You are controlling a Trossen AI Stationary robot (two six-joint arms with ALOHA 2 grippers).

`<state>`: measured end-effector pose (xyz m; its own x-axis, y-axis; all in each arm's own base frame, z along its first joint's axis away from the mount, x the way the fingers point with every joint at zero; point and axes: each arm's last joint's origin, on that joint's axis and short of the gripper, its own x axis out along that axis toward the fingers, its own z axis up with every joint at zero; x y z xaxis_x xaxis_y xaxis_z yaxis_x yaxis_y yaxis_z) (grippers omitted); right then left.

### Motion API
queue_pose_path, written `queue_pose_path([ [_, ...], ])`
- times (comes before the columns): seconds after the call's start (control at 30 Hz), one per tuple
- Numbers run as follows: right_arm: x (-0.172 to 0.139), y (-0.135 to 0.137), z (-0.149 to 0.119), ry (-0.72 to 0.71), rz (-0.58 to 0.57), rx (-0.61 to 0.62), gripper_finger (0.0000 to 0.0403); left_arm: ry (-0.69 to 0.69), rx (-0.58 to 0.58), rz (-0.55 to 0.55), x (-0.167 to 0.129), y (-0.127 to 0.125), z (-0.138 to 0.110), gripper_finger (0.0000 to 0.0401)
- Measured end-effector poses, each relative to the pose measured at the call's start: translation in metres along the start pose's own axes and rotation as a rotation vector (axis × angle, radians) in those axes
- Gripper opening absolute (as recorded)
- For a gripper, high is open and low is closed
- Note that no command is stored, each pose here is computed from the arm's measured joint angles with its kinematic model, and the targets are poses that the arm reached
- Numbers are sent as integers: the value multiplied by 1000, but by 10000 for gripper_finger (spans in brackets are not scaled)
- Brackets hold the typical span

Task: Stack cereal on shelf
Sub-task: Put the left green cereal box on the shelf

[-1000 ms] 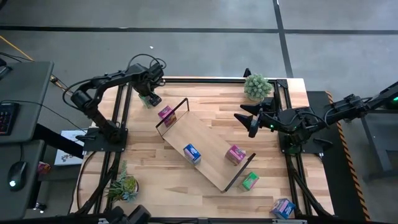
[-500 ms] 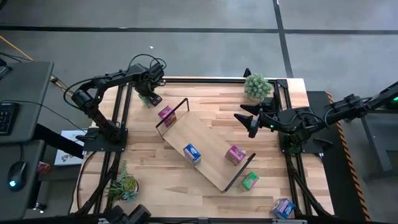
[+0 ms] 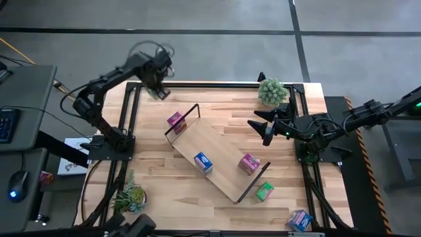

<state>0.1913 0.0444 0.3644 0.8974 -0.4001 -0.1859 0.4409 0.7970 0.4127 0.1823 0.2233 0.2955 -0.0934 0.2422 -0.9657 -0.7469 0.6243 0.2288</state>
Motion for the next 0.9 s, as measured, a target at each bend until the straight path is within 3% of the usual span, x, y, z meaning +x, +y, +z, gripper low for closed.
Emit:
queue_pose_path([
  [0.13, 0, 0, 0, 0, 0, -1, 288, -152, -12, -9, -69, 7, 5, 155],
  [0.23, 0, 0, 0, 0, 0, -2, 288, -273, 71, -41, -122, -5, -3, 155],
  [0.37, 0, 0, 0, 1, 1, -2, 288, -442, 304, -153, -180, -46, -26, 152],
  [0.47, 0, 0, 0, 3, 3, -2, 288, -558, 613, -280, -210, -89, -52, 152],
  [0.57, 0, 0, 0, 3, 4, -3, 288, -629, 1018, -327, -225, -131, -86, 153],
  [0.67, 0, 0, -1, 8, 2, -14, 288, -667, 1328, -264, -228, -163, -116, 154],
  [0.77, 0, -1, -1, 12, 0, -19, 288, -651, 1466, -200, -221, -184, -135, 154],
  [0.9, 0, -1, -2, 16, -2, -23, 288, -500, 1519, -163, -188, -207, -141, 154],
])
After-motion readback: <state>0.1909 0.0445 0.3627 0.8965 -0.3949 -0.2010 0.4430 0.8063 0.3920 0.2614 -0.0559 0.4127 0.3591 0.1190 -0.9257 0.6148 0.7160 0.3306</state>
